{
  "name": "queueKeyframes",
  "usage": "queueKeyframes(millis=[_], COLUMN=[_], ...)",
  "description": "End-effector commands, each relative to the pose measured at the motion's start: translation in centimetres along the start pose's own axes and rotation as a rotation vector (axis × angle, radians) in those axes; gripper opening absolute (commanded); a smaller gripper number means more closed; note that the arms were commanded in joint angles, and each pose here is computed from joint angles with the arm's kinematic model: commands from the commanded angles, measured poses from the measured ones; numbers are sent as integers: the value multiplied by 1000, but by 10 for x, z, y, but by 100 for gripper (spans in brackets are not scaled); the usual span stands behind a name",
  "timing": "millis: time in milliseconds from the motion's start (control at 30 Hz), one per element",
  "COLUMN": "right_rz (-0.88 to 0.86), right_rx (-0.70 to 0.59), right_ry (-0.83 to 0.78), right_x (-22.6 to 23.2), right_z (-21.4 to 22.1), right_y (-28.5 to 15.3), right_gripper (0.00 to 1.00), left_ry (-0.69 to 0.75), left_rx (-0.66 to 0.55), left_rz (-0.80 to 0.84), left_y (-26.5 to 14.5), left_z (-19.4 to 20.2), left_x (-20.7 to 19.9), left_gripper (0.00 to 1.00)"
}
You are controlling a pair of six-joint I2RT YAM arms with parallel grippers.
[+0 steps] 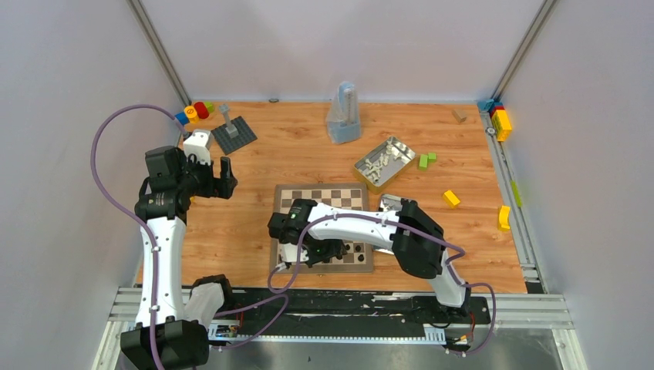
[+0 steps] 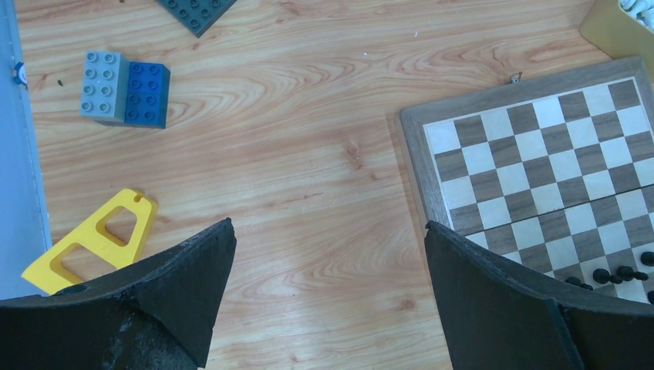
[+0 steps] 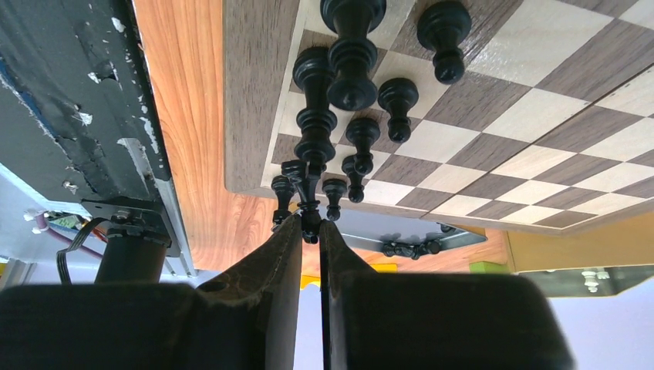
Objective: Set up the chess pieces on the board
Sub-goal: Place the chess piece on the chessboard.
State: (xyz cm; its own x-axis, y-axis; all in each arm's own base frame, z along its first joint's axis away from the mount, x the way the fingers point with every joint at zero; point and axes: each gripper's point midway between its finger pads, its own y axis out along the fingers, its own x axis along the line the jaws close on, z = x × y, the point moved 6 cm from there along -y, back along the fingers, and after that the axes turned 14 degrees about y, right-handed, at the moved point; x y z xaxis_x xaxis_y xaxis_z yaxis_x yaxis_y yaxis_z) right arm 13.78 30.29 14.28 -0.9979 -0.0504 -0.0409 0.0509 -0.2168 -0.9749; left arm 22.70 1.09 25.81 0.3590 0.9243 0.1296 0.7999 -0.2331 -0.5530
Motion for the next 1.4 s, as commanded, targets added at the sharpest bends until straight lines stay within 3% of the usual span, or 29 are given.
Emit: queueKeyframes(millis=[0,1367], right_rz=[43,60], right_rx=[12,54], right_ry=[-21,-35], right_x=[-2,0], right_z=[-6,-16], right_y=[-4,9], right_gripper=[0,9], left_ry=[8,19], left_rx=[-33,-29], left_rz=[-13,-6], left_y=[-2,-1], left_z=[-6,-2], left_x=[3,2], left_gripper=[100,100])
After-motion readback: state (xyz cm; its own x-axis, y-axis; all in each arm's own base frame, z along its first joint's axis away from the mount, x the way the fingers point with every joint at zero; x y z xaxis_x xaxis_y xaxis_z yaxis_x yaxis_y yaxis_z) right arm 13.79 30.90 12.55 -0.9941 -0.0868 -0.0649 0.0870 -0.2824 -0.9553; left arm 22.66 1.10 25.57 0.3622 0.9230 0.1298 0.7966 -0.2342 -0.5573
